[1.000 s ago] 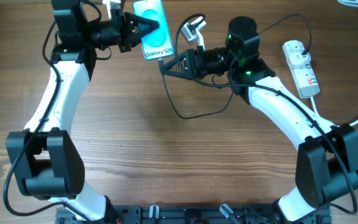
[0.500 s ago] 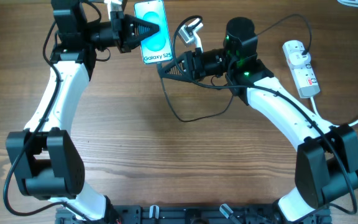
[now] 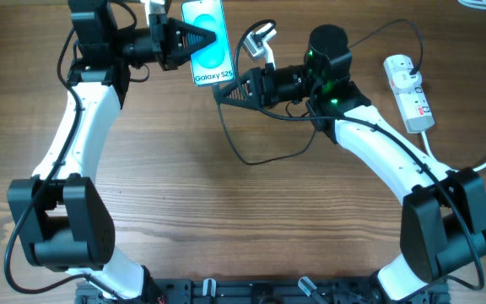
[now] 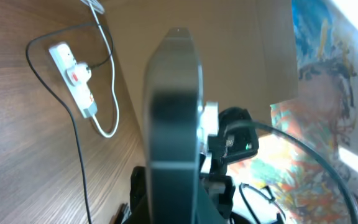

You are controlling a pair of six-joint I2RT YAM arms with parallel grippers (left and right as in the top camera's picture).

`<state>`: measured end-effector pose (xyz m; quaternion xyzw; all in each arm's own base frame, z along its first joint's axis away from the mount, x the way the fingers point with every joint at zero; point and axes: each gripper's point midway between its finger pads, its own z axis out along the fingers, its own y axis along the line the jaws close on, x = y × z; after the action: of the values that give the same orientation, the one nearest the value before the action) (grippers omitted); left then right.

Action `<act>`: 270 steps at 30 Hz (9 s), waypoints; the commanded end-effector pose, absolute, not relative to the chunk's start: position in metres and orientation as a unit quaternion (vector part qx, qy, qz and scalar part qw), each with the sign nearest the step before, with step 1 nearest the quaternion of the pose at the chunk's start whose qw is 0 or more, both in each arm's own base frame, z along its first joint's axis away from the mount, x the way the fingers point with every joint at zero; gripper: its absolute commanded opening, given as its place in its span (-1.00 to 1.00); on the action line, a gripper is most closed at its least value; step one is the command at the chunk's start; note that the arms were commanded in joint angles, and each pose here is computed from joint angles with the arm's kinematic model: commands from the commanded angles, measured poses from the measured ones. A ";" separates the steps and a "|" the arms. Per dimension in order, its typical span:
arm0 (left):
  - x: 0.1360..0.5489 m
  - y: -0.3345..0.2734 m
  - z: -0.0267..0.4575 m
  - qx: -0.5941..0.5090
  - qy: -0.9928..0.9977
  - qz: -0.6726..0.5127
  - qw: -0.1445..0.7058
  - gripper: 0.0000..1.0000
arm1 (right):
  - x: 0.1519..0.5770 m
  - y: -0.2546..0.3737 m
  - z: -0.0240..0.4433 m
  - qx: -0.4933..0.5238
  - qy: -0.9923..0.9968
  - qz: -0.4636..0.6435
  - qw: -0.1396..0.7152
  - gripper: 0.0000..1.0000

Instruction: Plug charger to phone and switch on socket

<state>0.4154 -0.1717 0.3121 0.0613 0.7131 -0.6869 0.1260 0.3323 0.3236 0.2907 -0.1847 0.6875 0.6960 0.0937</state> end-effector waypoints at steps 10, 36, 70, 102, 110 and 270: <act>0.392 -0.184 0.328 0.123 0.699 -0.694 0.121 -0.92 | 0.299 0.309 0.301 -0.318 0.632 0.702 0.083 0.16; 0.388 -0.184 0.325 0.114 0.699 -0.699 0.100 -0.92 | 0.333 0.330 0.287 -0.190 0.694 0.686 0.108 -0.91; 0.384 -0.193 0.317 0.134 0.698 -0.695 0.113 -0.92 | 0.377 0.293 0.261 -0.150 0.731 0.639 0.187 0.99; 0.400 -0.200 0.057 -0.058 0.979 -0.144 0.132 -0.92 | 0.412 0.115 0.085 0.105 0.963 0.137 0.207 0.99; 0.398 -0.199 0.034 -0.060 0.983 -0.134 0.111 -0.88 | 0.412 0.115 0.085 0.105 0.963 0.137 0.207 0.99; 0.423 -0.091 0.012 -0.185 0.949 -0.252 0.043 1.00 | 0.425 -0.195 0.029 0.291 0.936 -0.109 0.166 1.00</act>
<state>0.4278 -0.0967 0.0213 -0.1799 0.9468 -0.2618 0.0518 0.4321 -0.1995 0.0458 0.3041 0.9277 -0.1141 0.1838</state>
